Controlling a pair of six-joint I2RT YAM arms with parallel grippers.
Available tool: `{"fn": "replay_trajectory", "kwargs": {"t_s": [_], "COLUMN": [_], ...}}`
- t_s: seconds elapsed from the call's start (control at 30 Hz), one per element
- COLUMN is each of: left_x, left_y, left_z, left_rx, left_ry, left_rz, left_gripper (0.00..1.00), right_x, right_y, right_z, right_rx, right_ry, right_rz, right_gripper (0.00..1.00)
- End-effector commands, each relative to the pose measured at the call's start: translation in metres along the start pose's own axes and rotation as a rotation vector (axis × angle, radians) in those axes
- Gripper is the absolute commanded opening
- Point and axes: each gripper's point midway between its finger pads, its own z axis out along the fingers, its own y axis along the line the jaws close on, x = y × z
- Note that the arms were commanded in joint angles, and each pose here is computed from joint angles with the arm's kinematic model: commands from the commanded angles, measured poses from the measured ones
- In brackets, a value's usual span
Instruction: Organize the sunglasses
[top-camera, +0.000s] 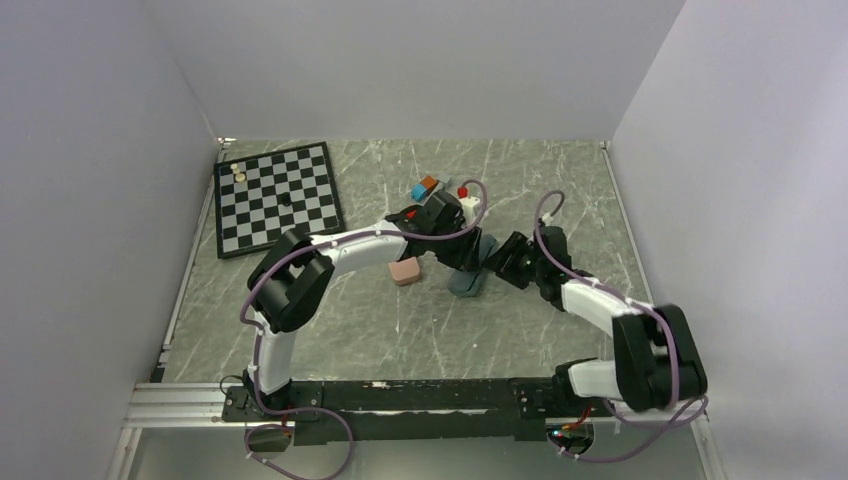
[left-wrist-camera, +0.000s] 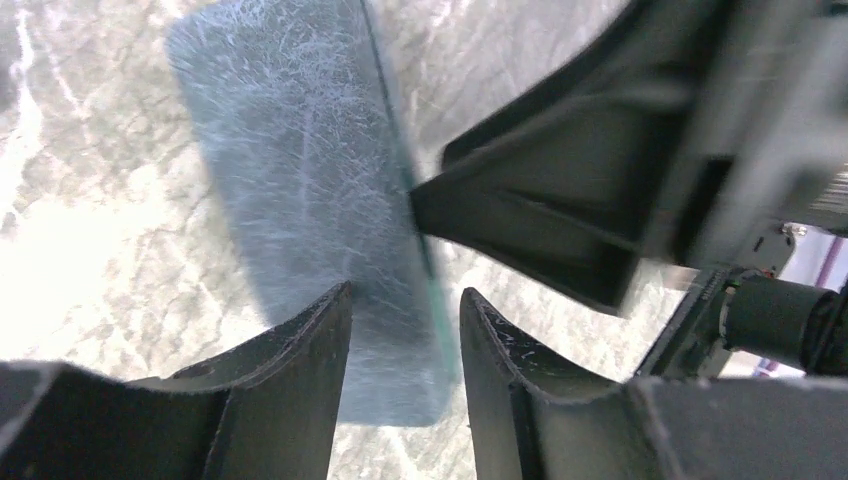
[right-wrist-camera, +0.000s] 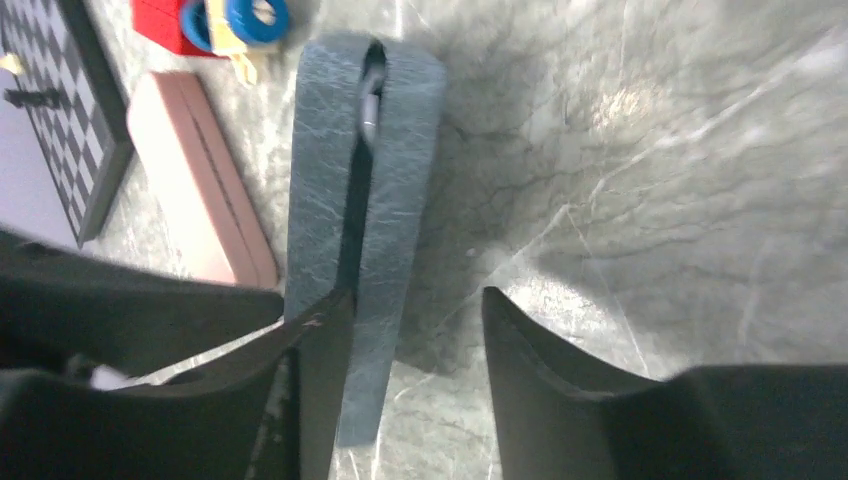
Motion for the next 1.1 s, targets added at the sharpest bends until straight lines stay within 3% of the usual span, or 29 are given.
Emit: {"fn": "replay_trajectory", "kwargs": {"t_s": [0.0,0.13,0.3,0.47,0.57,0.67,0.73,0.83,0.93,1.07], "left_x": [0.002,0.007,0.010,-0.003,-0.012,-0.016,-0.027,-0.046,-0.061,-0.063], "left_y": [0.018,0.011,0.002,-0.021,-0.036,-0.047,-0.053,-0.061,-0.062,-0.043], "left_z": [-0.002,0.003,0.002,-0.013,-0.014,-0.019,-0.033,-0.065,-0.092,-0.103], "left_rx": [-0.076,-0.024,0.002,0.061,0.085,0.108,0.124,0.115,0.077,-0.016], "left_ry": [0.021,0.032,0.035,-0.021,-0.035,-0.030,-0.082,-0.187,-0.269,-0.268], "left_rz": [0.005,-0.010,0.001,0.050,0.080,0.092,0.102,0.143,0.175,0.125], "left_gripper": [0.49,0.49,0.49,0.60,0.61,0.68,0.75,0.97,0.99,0.99], "right_x": [-0.048,-0.066,-0.066,-0.067,-0.071,-0.079,-0.087,-0.098,-0.106,-0.106], "right_y": [0.023,0.020,0.016,0.011,0.005,0.005,0.009,0.010,0.008,0.008], "right_z": [-0.036,-0.066,-0.077,-0.082,-0.086,-0.098,-0.110,-0.130,-0.148,-0.160], "right_rx": [0.016,0.097,0.093,0.111,0.150,0.160,0.153,0.159,0.175,0.179], "right_ry": [-0.164,-0.258,-0.307,-0.322,-0.349,-0.410,-0.468,-0.563,-0.639,-0.668], "right_rz": [-0.082,-0.099,-0.085,-0.106,-0.101,-0.096,-0.111,-0.123,-0.121,-0.126], "right_gripper": [0.61,0.73,0.76,0.84,0.91,0.99,1.00,1.00,1.00,1.00]}}
